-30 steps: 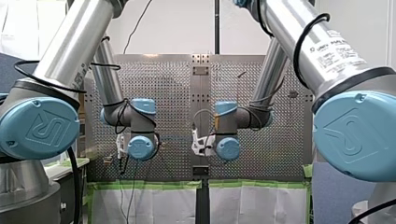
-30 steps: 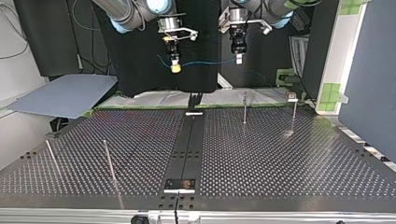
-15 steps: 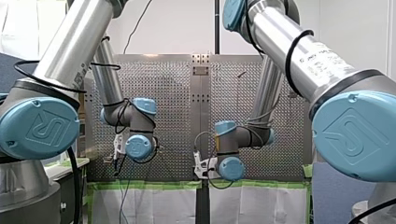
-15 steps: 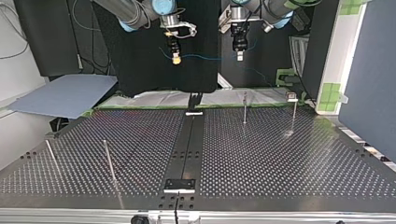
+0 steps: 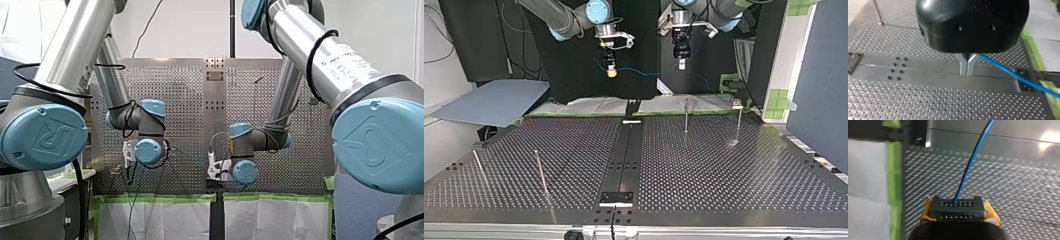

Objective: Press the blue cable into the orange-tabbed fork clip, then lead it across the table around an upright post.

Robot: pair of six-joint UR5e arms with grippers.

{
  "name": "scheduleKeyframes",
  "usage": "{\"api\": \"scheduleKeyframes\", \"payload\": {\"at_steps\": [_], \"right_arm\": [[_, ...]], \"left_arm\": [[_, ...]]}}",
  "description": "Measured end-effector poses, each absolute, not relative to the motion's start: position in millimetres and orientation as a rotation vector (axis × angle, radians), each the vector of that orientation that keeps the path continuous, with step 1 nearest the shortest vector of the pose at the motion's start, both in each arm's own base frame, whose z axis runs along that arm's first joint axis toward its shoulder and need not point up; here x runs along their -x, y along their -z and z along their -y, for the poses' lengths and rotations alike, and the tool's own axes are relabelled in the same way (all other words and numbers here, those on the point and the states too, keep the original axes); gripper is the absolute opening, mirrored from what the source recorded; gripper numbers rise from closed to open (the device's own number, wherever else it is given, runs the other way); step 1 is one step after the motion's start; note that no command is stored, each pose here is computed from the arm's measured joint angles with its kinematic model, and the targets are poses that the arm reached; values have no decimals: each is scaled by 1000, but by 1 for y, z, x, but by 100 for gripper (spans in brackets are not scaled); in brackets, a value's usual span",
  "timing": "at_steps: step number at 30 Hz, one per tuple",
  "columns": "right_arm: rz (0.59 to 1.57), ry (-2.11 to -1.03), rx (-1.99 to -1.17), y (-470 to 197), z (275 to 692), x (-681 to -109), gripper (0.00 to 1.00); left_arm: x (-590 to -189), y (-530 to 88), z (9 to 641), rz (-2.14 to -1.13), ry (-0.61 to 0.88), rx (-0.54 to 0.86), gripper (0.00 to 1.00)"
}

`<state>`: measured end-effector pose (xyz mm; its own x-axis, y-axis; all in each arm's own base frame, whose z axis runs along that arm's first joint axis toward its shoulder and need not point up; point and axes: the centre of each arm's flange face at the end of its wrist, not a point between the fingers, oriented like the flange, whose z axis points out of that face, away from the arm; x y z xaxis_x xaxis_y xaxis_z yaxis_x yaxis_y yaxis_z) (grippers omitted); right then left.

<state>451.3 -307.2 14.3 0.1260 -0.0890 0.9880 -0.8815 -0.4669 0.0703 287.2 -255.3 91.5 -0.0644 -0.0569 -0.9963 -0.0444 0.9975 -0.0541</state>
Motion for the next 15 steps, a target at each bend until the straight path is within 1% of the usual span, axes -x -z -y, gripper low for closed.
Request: {"api": "scheduleKeyframes", "payload": {"at_steps": [3, 6, 9, 15], "right_arm": [[956, -1500, -1645, -32, 319, -459, 0], [963, -1569, -1612, -36, 331, -468, 0], [975, -1592, -1598, -31, 343, -473, 0], [986, -1594, -1590, -15, 364, -480, 0]], "left_arm": [[-294, -86, 250, -1640, 36, 102, 0], [-302, -78, 245, -1641, 59, 126, 0], [-310, -70, 239, -1642, 72, 141, 0], [-333, -55, 229, -1628, 88, 154, 0]]}}
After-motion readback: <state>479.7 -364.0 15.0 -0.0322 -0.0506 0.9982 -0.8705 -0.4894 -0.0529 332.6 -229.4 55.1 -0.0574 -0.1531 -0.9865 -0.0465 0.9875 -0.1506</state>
